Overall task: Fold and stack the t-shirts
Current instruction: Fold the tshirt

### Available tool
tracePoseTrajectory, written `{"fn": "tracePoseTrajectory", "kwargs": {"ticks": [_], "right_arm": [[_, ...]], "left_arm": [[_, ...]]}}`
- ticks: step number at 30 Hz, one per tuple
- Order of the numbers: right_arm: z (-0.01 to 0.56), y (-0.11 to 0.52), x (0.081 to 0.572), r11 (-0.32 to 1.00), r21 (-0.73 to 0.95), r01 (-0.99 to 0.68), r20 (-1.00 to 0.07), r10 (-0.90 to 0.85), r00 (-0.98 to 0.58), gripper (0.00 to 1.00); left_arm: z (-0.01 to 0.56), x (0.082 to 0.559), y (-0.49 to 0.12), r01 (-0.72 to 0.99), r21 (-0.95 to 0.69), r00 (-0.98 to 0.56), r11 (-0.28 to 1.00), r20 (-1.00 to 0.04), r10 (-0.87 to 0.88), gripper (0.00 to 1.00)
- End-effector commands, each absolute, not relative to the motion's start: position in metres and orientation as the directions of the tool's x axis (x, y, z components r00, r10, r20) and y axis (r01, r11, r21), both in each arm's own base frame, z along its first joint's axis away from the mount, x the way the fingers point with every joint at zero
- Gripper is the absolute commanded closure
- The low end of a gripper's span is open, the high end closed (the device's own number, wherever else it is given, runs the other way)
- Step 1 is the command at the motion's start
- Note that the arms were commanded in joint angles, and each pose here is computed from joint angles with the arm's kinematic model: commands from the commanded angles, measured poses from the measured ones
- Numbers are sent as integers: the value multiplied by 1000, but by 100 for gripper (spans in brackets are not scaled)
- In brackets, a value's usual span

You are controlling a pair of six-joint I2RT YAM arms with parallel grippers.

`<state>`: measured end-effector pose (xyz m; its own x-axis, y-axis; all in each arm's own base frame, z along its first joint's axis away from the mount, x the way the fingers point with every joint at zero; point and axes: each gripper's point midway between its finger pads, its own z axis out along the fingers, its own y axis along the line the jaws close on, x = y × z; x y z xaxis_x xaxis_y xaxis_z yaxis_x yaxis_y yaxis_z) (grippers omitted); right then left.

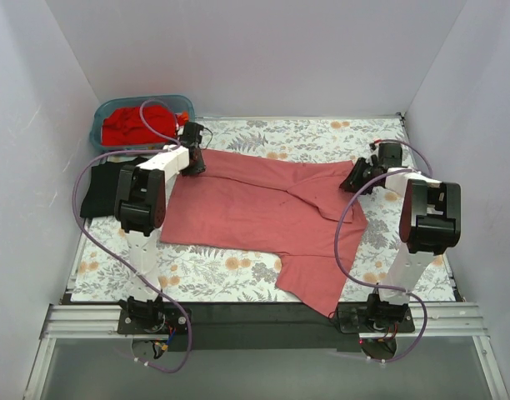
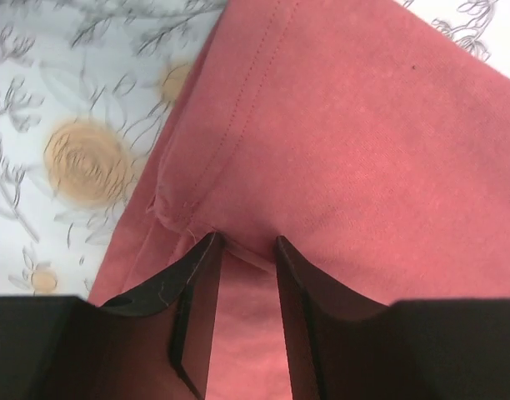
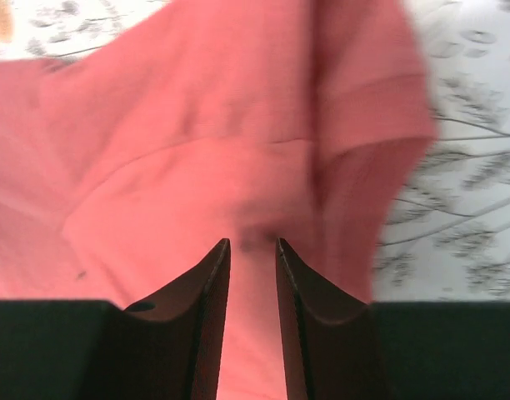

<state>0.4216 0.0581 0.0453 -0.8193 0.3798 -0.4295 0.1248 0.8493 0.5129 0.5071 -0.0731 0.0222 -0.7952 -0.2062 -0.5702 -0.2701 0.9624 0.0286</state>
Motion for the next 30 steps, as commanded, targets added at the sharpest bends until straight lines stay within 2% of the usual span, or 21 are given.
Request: {"fn": "tracePoseTrajectory", "kwargs": {"ticks": [1, 2, 5, 6, 10, 12, 15, 20, 26, 30], "right_arm": [[11, 23, 419, 821, 518, 240, -386, 475, -791, 66], [8, 19, 417, 820, 514, 252, -381, 482, -789, 66], [2, 4, 417, 813, 506, 287, -372, 506, -778, 66], [2, 0, 418, 811, 506, 293, -373, 512, -774, 66], [1, -13, 426, 815, 500, 292, -388, 513, -766, 66], [9, -13, 435, 819, 505, 272, -405, 503, -764, 66], [31, -13, 446, 829, 518, 212, -453, 475, -754, 66], [70, -6, 467, 826, 555, 100, -525, 441, -728, 64], [86, 0, 495, 802, 597, 9, -559, 424, -713, 59], [74, 6, 508, 766, 642, -3, -530, 442, -724, 55]], "left_arm": [[10, 443, -52, -369, 99, -836, 924, -470, -283, 71], [-3, 419, -49, -374, 119, -858, 920, -422, -294, 71], [-1, 391, -54, -416, 62, -845, 907, -396, -361, 73], [-13, 366, -56, -414, 54, -862, 908, -343, -373, 73], [-13, 336, -64, -441, -23, -848, 897, -319, -424, 71], [-1, 338, -60, -446, -34, -828, 894, -363, -427, 66], [26, 371, -58, -442, -71, -778, 894, -466, -421, 58], [43, 426, -57, -424, -88, -735, 901, -549, -399, 54], [24, 465, -55, -435, -80, -733, 897, -547, -405, 54], [10, 469, -49, -447, -49, -744, 893, -535, -401, 54]]}}
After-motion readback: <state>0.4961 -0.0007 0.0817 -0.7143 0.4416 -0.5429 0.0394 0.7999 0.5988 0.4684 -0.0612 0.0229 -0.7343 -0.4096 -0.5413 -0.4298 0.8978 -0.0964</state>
